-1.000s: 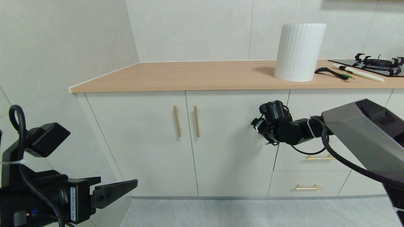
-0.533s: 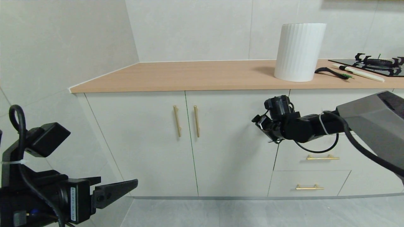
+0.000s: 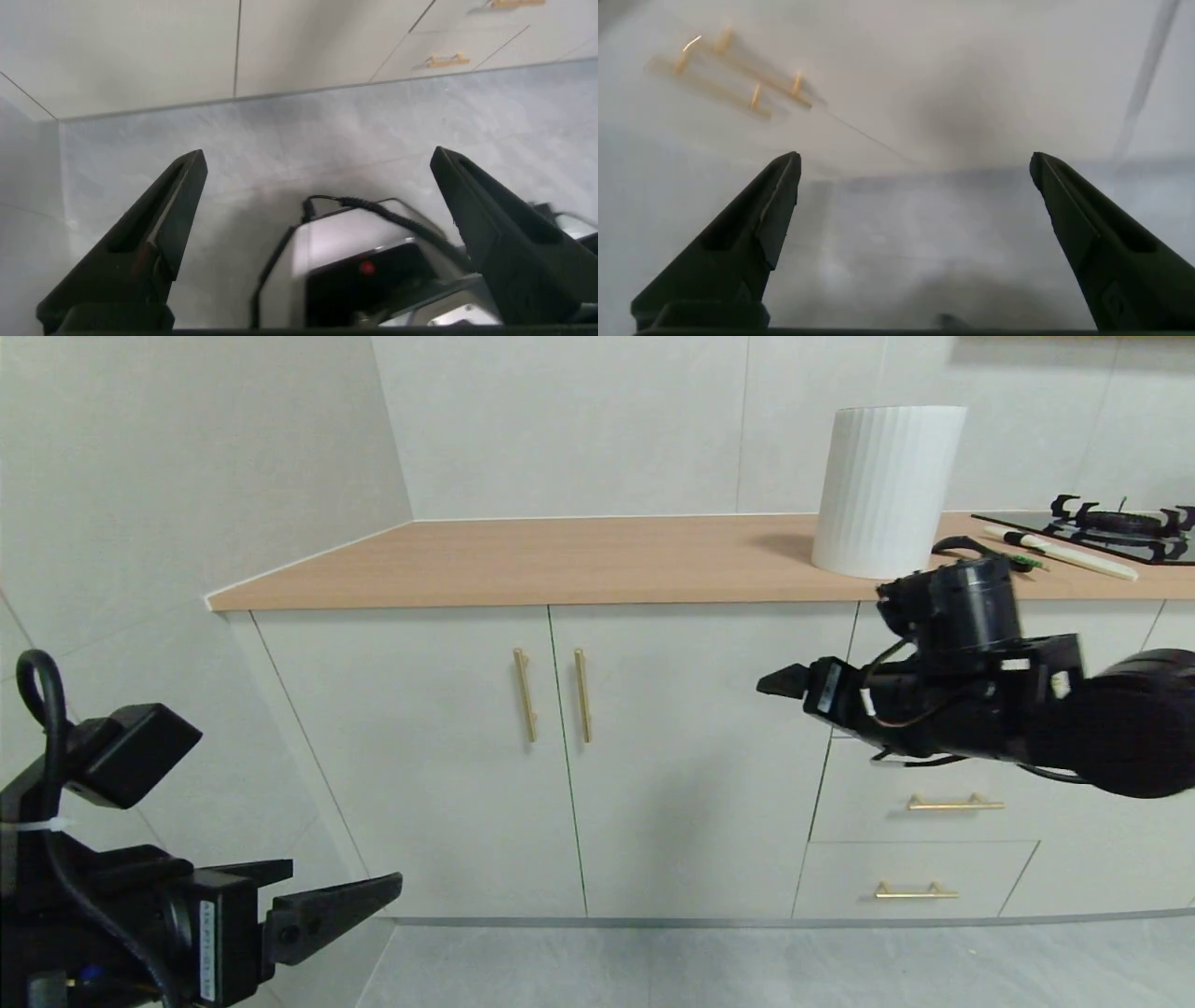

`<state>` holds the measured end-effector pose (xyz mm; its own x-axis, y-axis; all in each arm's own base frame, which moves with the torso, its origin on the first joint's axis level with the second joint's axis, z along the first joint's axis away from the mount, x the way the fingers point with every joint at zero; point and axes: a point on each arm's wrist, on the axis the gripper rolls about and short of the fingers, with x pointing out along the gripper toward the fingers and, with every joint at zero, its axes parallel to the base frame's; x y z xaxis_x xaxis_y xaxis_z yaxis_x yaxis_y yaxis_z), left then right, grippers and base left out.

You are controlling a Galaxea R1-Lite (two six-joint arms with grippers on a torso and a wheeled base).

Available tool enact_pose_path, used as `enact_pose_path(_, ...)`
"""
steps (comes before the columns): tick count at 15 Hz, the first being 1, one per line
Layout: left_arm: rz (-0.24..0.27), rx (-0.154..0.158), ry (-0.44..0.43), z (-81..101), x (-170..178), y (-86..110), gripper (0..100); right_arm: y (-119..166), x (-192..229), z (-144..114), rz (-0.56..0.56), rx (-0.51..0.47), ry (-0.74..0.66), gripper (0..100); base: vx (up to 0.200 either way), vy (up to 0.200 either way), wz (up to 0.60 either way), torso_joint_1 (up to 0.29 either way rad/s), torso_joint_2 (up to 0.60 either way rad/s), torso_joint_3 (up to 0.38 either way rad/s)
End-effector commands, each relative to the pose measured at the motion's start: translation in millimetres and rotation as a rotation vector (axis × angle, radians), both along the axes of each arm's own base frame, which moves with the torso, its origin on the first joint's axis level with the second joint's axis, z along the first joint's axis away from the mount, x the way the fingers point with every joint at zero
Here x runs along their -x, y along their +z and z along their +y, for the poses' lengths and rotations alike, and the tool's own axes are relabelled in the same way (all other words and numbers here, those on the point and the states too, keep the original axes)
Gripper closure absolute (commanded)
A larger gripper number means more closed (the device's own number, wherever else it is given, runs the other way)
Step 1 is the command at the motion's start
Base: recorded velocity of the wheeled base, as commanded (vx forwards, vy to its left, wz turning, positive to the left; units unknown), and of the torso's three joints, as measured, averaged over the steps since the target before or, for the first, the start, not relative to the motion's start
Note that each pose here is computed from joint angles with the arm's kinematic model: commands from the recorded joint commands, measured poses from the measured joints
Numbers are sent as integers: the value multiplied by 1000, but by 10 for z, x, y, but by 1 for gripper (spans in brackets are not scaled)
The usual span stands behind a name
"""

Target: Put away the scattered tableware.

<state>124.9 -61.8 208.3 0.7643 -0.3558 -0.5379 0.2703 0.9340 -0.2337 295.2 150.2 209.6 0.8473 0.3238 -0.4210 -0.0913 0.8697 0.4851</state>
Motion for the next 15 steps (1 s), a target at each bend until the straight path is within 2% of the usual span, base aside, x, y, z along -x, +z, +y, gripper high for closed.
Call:
enact_pose_path(1, -23, -18, -8, 40, 72, -16, 0, 381, 1009, -492, -212, 136, 102, 0, 0, 0, 0, 0, 0, 0)
enact_pose_path(2, -59, -24, -19, 84, 161, -1, 0, 428, 1316, -651, -281, 165, 119, 0, 0, 0, 0, 0, 0, 0)
enact_pose_path(4, -89, -34, -30, 123, 238, -2, 0, 409, 1803, -922, -389, 208, 114, 0, 0, 0, 0, 0, 0, 0)
enact_pose_path(6, -119, -44, 6, 194, 360, -37, 0, 415, 2253, -1168, -515, 220, 96, 0, 0, 0, 0, 0, 0, 0)
enact_pose_path(7, -146, -50, 35, 252, 460, -73, 0, 393, 2420, -1272, -538, 222, 62, 0, 0, 0, 0, 0, 0, 0)
enact_pose_path(8, -181, -42, 56, 317, 579, -104, 0, 361, 2578, -1364, -547, 246, 26, 0, 0, 0, 0, 0, 0, 0)
enact_pose_path(9, -223, -27, 81, 399, 715, -141, 0, 320, 2720, -1443, -550, 275, -26, 0, 0, 0, 0, 0, 0, 0)
enact_pose_path(10, -288, -34, 111, 497, 886, -206, 0, 264, 2886, -1512, -550, 288, -86, 0, 0, 0, 0, 0, 0, 0)
enact_pose_path(11, -329, -46, 121, 546, 989, -253, 0, 227, 2985, -1544, -555, 292, -109, 0, 0, 0, 0, 0, 0, 0)
enact_pose_path(12, -421, -56, 152, 629, 1191, -350, 0, 134, 3191, -1600, -570, 301, -133, 0, 0, 0, 0, 0, 0, 0)
enact_pose_path(13, -479, -71, 196, 667, 1310, -398, 0, 59, 3323, -1626, -575, 333, -159, 0, 0, 0, 0, 0, 0, 0)
enact_pose_path(14, -508, -79, 230, 683, 1379, -425, 0, 12, 3396, -1634, -580, 352, -178, 0, 0, 0, 0, 0, 0, 0)
enact_pose_path(15, -558, -99, 277, 704, 1518, -463, 0, -69, 3514, -1641, -591, 365, -209, 0, 0, 0, 0, 0, 0, 0)
